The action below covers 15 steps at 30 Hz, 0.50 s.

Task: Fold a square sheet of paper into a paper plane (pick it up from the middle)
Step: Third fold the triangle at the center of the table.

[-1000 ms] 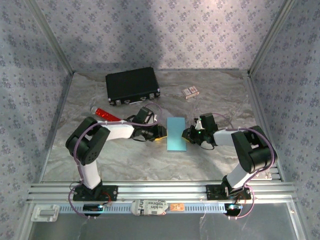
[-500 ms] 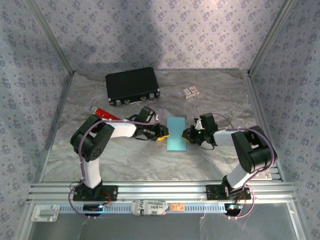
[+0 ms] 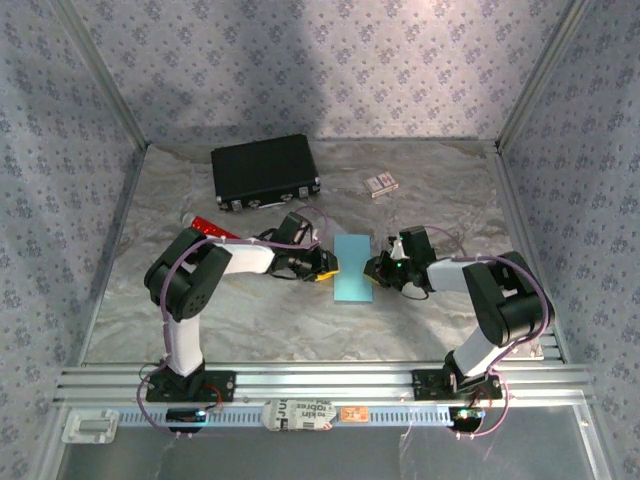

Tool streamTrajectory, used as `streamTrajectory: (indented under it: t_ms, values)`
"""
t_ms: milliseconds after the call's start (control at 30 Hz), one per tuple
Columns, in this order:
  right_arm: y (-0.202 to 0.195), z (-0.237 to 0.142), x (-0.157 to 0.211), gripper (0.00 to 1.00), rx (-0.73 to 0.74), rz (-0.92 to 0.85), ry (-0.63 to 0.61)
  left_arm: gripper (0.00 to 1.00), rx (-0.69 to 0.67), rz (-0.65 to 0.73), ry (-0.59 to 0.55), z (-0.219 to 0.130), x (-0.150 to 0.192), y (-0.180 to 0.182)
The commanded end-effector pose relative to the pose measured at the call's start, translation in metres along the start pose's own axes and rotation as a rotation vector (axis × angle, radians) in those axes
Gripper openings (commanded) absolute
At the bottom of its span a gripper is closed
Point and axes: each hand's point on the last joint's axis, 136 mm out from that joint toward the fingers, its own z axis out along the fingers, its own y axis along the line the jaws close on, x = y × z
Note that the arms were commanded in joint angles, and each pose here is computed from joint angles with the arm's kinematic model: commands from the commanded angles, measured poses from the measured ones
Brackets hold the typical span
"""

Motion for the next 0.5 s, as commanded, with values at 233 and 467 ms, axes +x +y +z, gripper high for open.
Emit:
streamTrajectory:
  t_ms: [233, 467]
  values:
    - [-0.0183, 0.0, 0.008, 0.14, 0.06, 0.031, 0.008, 0.28, 0.035, 0.012, 0.027, 0.007, -0.0001, -0.0089]
    - [-0.0177, -0.0009, 0.0072, 0.14, 0.059, 0.03, 0.004, 0.28, 0.043, 0.006, 0.035, 0.0092, 0.001, -0.0085]
